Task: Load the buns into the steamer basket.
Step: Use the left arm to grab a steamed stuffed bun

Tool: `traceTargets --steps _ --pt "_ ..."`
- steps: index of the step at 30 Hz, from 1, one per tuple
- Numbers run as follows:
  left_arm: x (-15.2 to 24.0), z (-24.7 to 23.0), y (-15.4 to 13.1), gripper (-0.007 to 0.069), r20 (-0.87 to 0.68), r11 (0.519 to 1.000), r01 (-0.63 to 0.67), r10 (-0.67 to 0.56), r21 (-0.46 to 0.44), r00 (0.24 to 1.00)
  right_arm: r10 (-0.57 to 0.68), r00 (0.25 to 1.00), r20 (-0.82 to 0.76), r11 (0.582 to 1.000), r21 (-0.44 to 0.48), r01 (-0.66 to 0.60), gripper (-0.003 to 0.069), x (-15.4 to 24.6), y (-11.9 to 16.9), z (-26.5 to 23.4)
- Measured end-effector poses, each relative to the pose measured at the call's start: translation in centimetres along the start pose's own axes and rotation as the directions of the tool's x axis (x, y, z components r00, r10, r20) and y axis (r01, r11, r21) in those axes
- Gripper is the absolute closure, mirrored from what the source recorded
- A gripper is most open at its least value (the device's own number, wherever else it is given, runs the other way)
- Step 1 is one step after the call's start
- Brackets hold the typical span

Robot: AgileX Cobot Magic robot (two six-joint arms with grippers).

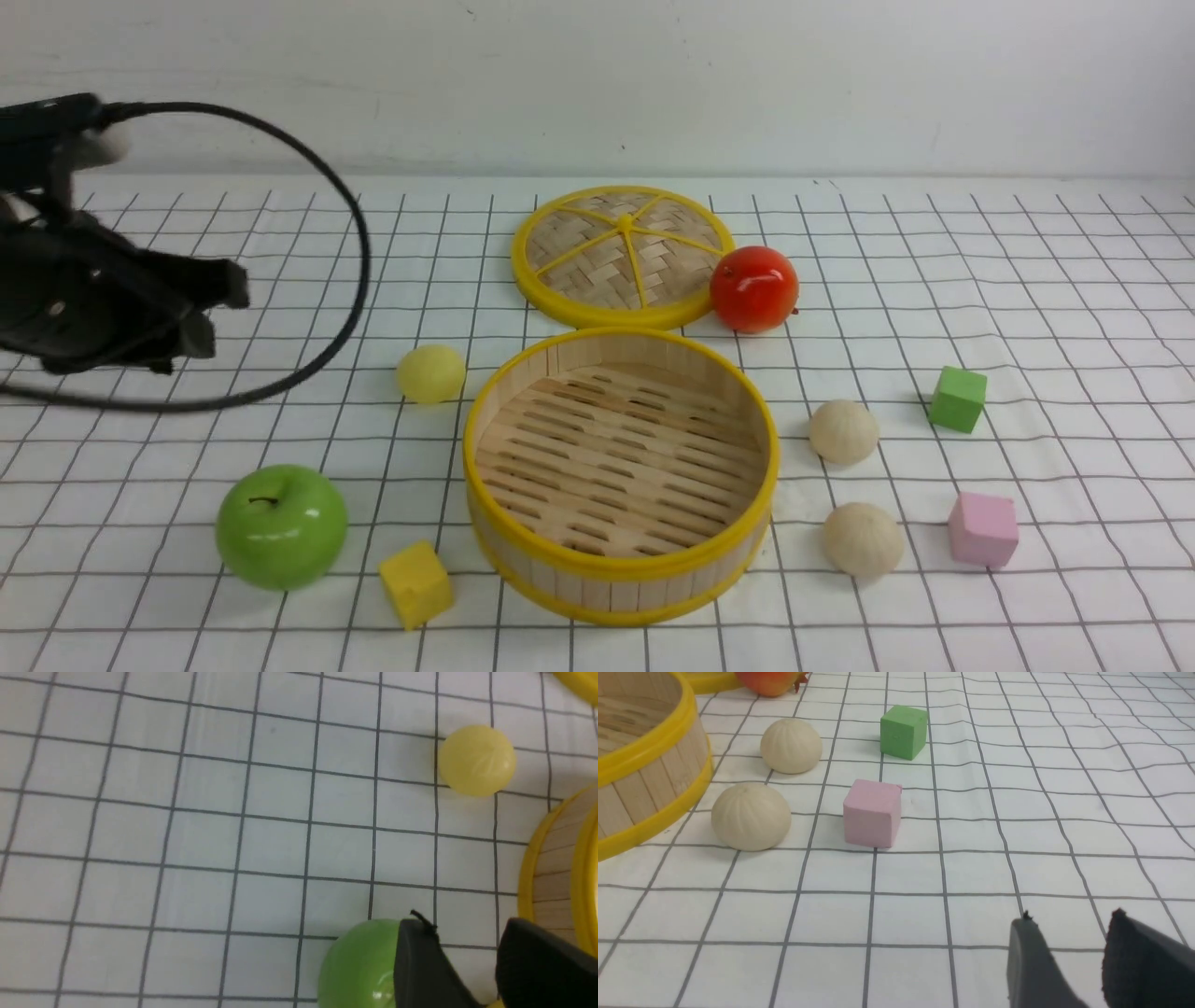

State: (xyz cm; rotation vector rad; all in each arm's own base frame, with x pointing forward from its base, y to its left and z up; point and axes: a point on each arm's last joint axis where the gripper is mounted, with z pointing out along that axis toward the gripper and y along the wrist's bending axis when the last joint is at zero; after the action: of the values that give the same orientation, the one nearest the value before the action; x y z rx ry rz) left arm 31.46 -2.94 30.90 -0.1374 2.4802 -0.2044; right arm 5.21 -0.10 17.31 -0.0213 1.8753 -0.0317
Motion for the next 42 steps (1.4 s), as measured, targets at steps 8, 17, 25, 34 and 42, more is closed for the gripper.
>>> traceTargets --steps 8,17,25,34,42 --pt "-5.0 9.5 -3.1 0.0387 -0.243 0.994 -0.048 0.07 0.094 0.967 0.0 1.0 0.0 1.0 0.0 0.0 0.0419 0.0 0.0 0.0" --pt "-6.8 17.2 -9.6 0.0387 -0.295 0.982 -0.179 0.152 -0.067 0.943 0.0 1.0 0.0 1.0 0.0 0.0 0.0419 0.0 0.0 0.0" --pt "-6.6 18.6 -10.5 0.0387 -0.272 0.976 -0.162 0.117 -0.148 0.955 0.0 1.0 0.0 1.0 0.0 0.0 0.0419 0.0 0.0 0.0" --pt "-5.5 20.5 -10.2 0.0387 -0.321 0.974 -0.165 0.108 -0.156 0.941 0.0 1.0 0.0 1.0 0.0 0.0 0.0419 0.0 0.0 0.0" --pt "-5.2 21.4 -10.2 0.0387 -0.32 0.974 -0.165 0.109 -0.153 0.941 0.0 1.0 0.0 1.0 0.0 0.0 0.0419 0.0 0.0 0.0"
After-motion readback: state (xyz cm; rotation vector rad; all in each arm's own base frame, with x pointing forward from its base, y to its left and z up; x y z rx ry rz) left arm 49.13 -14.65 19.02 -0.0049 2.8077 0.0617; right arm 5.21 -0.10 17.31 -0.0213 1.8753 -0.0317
